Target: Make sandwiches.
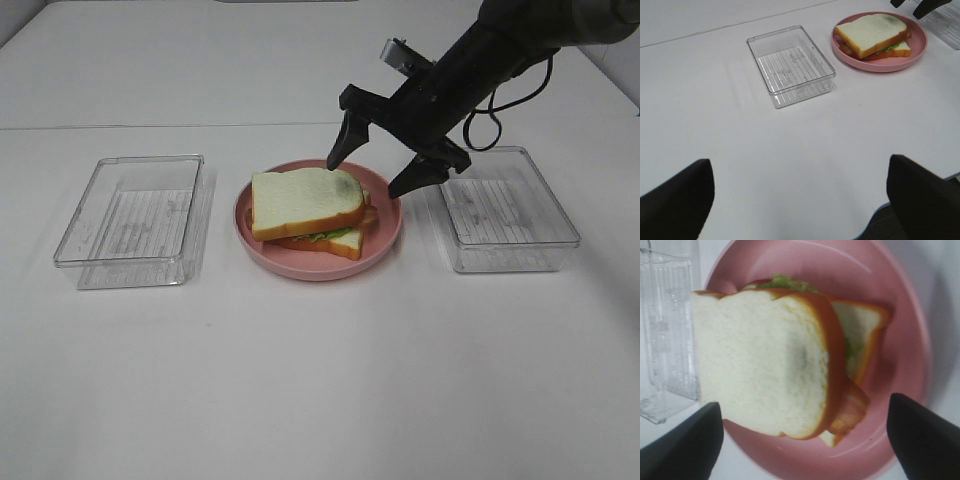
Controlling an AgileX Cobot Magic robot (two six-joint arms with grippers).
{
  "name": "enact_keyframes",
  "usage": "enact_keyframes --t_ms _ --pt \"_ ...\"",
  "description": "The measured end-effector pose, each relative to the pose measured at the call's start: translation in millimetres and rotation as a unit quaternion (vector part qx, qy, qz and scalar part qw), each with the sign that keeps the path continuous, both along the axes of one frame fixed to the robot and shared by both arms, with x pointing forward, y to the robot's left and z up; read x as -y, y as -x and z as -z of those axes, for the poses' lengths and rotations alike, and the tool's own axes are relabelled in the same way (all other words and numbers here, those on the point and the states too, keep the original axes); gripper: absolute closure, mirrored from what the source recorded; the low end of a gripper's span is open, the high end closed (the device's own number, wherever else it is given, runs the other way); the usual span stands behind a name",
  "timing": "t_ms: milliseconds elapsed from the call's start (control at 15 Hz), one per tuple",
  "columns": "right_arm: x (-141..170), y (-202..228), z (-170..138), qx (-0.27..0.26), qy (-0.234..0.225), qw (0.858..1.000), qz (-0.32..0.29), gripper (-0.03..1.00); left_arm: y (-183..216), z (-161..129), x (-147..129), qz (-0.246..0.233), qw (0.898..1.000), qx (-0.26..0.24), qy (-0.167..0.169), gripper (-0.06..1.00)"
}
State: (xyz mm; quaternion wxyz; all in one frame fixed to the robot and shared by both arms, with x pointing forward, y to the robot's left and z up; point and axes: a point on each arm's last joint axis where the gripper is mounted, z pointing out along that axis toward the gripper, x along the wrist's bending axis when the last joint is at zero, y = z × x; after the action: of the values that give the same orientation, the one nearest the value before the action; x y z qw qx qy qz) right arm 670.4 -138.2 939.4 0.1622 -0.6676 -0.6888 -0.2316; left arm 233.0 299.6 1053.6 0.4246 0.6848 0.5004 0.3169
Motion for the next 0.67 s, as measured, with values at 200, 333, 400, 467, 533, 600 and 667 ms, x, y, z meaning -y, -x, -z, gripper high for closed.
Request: enact_keyframes --t_ms 200,333,400,467,533,600,667 --pt "14.8 8.5 -28.6 0.032 0.080 0.996 -0.033 0.14 0.0 0.0 0.0 0.000 1.000 0.000 0.000 0.06" --pt "21.9 17.3 -50.7 0.043 0.110 0.991 -0.055 0.14 0.0 0.0 0.0 0.000 1.000 0.000 0.000 0.06" --pt "27.1 23.6 -64.8 0.050 0.132 0.988 -0.068 0.14 0.0 0.0 0.0 0.000 1.000 0.000 0.000 0.06" --pt "32.2 30.2 -78.9 0.056 0.151 0.984 -0.078 0.14 0.0 0.0 0.0 0.000 1.000 0.000 0.000 0.06" --pt "37.2 37.9 -94.6 0.063 0.168 0.980 -0.086 0.14 0.0 0.0 0.0 0.000 1.000 0.000 0.000 0.06" --pt "44.9 51.7 -121.3 0.078 0.189 0.974 -0.093 0.14 0.0 0.0 0.0 0.000 1.000 0.000 0.000 0.06" --pt "47.1 57.1 -130.7 0.083 0.193 0.973 -0.094 0.14 0.0 0.0 0.0 0.000 1.000 0.000 0.000 0.06"
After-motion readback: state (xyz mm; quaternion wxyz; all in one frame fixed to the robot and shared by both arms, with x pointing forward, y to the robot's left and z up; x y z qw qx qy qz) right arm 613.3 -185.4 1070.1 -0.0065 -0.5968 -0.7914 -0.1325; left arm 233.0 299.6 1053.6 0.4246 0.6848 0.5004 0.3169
